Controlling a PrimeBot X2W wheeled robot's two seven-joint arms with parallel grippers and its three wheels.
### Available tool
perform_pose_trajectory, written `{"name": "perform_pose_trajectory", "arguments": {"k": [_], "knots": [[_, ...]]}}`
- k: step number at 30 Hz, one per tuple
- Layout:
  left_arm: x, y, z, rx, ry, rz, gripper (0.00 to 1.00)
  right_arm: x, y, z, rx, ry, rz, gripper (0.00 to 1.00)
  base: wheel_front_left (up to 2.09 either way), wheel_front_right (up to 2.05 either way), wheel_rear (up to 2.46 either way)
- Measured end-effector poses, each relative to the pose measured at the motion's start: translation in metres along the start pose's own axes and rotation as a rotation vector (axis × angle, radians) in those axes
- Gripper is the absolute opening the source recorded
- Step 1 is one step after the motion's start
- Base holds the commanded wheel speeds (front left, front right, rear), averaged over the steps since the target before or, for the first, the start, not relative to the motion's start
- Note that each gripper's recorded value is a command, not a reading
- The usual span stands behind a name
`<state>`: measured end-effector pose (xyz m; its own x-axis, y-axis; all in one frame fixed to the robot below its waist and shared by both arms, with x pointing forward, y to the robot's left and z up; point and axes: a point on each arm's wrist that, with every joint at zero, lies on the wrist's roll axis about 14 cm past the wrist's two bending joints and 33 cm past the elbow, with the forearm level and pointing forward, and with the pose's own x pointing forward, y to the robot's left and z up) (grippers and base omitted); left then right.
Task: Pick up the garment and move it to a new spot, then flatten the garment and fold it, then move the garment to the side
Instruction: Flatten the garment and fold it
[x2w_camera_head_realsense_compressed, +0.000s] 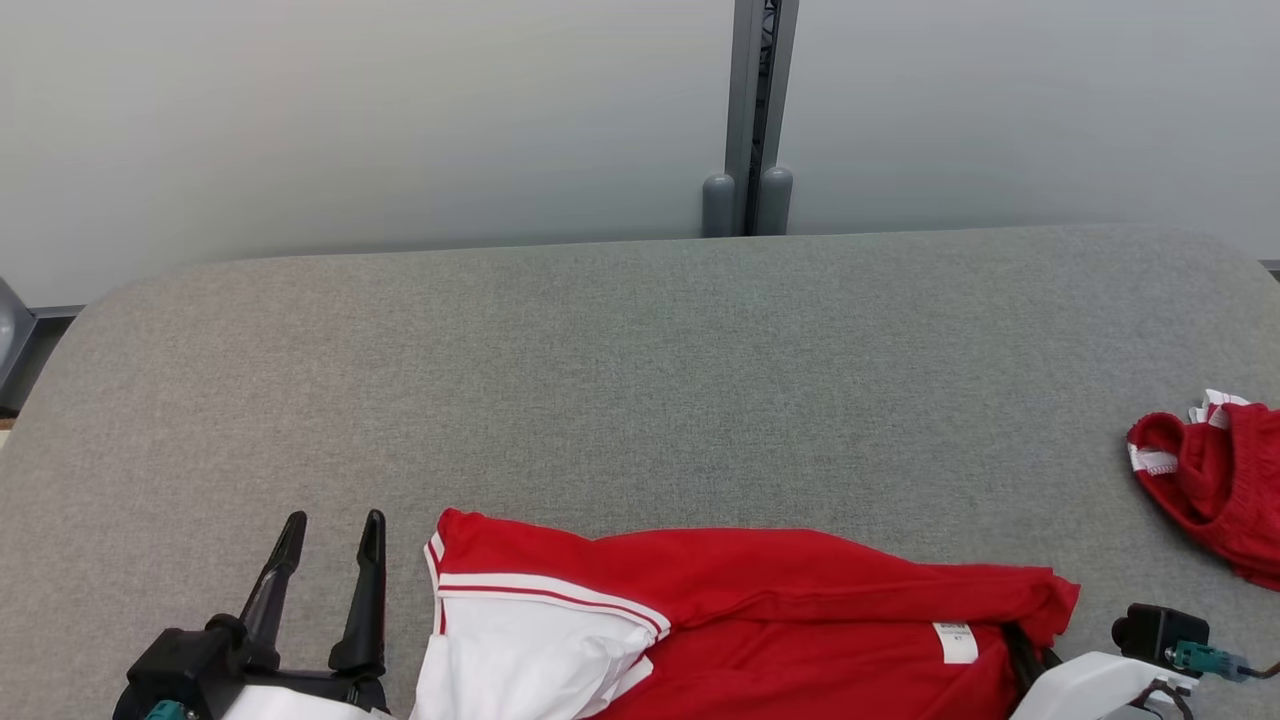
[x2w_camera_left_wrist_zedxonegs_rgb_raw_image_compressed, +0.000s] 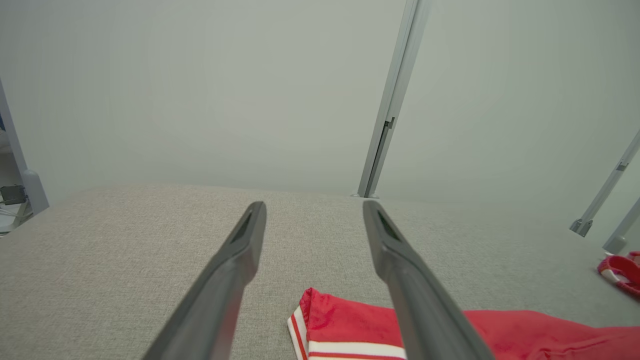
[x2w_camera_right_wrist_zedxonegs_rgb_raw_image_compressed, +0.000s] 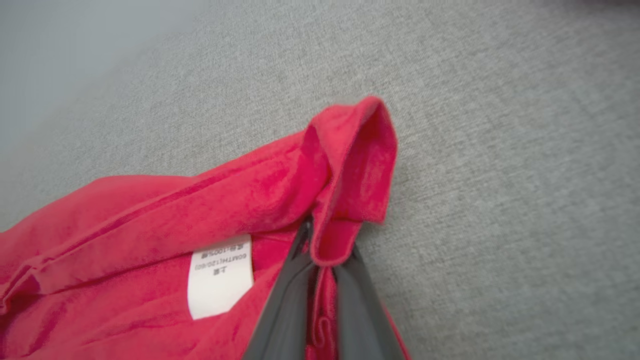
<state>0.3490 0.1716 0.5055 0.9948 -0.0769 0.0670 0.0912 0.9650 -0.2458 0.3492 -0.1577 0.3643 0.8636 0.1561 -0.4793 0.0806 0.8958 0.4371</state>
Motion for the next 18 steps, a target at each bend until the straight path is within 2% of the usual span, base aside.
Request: {"name": "perform_pose_trajectory", "arguments": {"k": [7, 18], "knots": [[0.000, -0.002, 0.002, -0.004, -0.008, -0.004, 1.00, 0.000, -0.005, 0.027, -0.010, -0.104, 0.003, 0.00, 0.00, 0.00, 0.00], [0.004, -0.007, 0.005, -0.005, -0.021, -0.020, 1.00, -0.006, -0.036, 0.087, -0.065, -0.257, -0.053, 0.00, 0.00, 0.00, 0.00]]}}
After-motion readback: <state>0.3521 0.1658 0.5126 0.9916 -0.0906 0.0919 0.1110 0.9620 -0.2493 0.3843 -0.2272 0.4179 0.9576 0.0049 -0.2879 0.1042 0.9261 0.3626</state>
